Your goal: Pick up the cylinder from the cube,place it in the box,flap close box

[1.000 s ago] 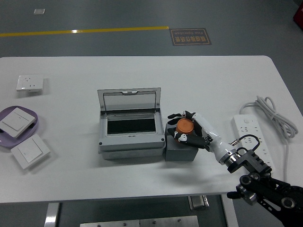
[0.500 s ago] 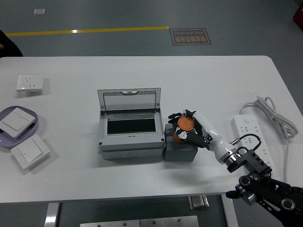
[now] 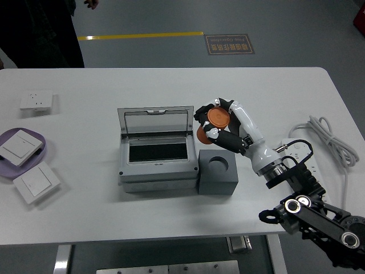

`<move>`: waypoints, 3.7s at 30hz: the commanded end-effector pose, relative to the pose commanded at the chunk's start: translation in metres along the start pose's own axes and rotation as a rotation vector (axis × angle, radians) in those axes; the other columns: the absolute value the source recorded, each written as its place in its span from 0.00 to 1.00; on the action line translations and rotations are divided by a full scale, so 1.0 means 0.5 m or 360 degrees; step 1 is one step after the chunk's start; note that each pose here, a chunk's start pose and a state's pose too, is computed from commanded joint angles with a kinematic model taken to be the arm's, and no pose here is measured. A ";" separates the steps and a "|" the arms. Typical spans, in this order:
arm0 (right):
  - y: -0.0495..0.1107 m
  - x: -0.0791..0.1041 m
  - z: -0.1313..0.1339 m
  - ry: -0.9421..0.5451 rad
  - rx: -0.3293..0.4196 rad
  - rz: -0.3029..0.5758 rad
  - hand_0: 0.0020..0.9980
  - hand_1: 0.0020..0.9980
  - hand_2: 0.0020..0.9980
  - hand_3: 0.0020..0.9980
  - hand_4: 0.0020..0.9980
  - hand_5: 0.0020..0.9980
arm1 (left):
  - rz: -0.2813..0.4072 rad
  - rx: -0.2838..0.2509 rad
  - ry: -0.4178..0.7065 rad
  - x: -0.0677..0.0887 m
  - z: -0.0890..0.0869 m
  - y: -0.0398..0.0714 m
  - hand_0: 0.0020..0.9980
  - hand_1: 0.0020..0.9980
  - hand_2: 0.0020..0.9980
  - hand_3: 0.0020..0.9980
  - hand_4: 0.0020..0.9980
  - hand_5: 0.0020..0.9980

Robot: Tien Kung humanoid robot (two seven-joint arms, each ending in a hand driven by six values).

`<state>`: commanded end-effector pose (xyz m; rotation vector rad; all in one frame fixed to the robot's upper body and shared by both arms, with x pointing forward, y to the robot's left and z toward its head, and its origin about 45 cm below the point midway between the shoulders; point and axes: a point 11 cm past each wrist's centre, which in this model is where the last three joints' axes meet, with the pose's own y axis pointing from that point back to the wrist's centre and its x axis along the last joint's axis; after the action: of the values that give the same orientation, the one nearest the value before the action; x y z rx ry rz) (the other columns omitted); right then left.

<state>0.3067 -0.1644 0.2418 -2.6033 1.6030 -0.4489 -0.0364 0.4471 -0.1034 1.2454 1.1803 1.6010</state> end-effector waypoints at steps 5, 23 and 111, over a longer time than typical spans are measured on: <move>-0.040 -0.053 -0.036 0.0090 0.0060 -0.0178 0.45 0.44 0.41 0.32 0.09 0.00 | 0.0002 -0.0001 -0.0002 0.002 0.002 0.000 0.58 0.63 0.61 0.63 0.70 0.21; -0.123 -0.157 0.009 0.1221 -0.0262 -0.0754 0.04 0.20 0.34 0.28 0.00 0.00 | 0.0019 -0.0005 -0.0010 0.015 0.010 0.001 0.58 0.63 0.61 0.63 0.70 0.23; -0.214 0.085 0.060 0.0323 -0.0537 -0.0506 0.74 0.68 0.71 0.73 0.76 0.37 | -0.0006 -0.0070 -0.0047 0.008 0.063 0.002 0.58 0.63 0.61 0.62 0.68 0.21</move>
<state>0.4253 -0.1556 0.2430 -3.1836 1.4234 -0.5122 -0.0068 0.4572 -0.0987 1.2335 1.1229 1.5922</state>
